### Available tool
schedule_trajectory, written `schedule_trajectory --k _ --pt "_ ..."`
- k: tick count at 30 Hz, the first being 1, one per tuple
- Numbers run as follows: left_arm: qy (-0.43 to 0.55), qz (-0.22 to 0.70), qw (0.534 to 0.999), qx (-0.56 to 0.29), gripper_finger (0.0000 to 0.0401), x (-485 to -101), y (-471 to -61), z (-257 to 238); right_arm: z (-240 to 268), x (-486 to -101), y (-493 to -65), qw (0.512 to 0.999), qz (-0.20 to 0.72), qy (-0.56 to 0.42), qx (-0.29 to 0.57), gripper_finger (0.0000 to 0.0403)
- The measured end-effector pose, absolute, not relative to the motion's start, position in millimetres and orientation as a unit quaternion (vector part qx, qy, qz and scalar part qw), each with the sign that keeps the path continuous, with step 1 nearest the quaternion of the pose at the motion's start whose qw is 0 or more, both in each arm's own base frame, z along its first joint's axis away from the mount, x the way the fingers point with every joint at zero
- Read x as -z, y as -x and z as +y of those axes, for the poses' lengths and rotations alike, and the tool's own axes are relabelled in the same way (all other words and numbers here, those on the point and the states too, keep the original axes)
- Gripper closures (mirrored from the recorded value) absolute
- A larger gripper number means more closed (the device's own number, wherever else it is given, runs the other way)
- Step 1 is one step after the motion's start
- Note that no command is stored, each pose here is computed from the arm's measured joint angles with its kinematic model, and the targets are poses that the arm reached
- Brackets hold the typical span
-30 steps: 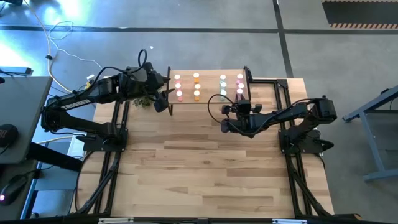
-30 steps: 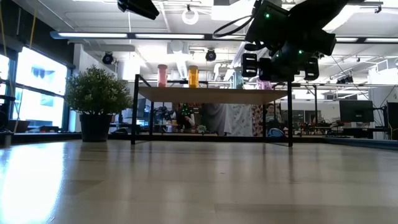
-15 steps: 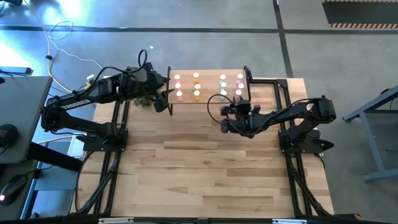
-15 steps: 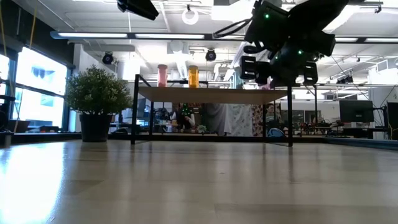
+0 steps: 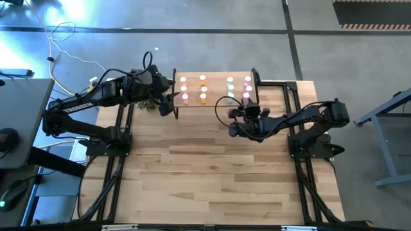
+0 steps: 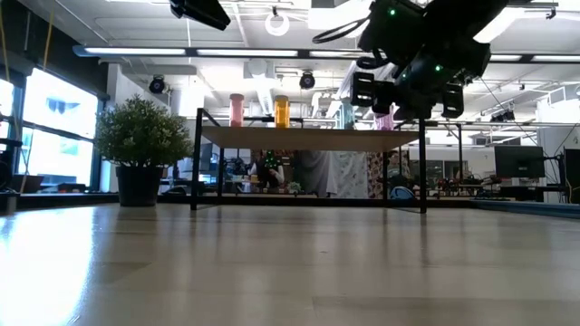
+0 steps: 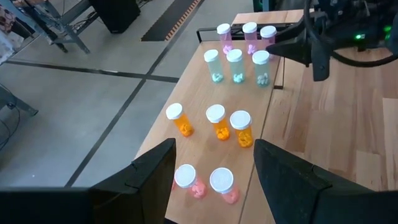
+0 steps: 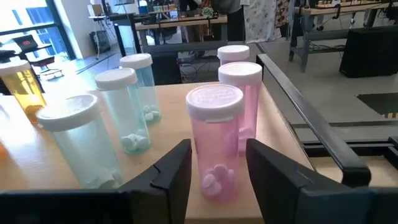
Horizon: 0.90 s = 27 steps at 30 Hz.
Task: Pick and place medicine bottles onto shelf by color
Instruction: Adjust the pill bottles
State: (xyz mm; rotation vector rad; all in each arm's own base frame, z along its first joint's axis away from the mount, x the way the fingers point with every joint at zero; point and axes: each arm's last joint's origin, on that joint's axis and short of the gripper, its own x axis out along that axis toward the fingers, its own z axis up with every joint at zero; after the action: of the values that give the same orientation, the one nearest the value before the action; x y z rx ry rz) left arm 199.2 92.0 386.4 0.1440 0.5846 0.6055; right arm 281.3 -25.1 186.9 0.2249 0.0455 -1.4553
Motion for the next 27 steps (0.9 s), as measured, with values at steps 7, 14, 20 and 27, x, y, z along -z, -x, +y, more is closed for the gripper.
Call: schedule_trajectory --k 7,14,20,27 --pt "-0.070 0.283 0.910 -0.294 0.0194 -386.5 -199.2 92.0 -18.7 -188.7 -281.2 0.751 0.026 -0.115 0.649 0.0259" --pt "-0.070 0.283 0.910 -0.294 0.0194 -386.5 -199.2 92.0 -14.3 -184.3 -278.5 0.759 0.051 -0.147 0.633 0.0259" --pt "-0.070 0.283 0.911 -0.293 0.0194 -386.5 -199.3 92.0 -7.6 -180.6 -270.6 0.750 0.036 -0.174 0.637 0.0259" --pt "-0.070 0.282 0.911 -0.293 0.0194 -386.6 -199.4 91.9 10.2 -191.7 -268.4 0.768 0.016 -0.211 0.604 0.0259"
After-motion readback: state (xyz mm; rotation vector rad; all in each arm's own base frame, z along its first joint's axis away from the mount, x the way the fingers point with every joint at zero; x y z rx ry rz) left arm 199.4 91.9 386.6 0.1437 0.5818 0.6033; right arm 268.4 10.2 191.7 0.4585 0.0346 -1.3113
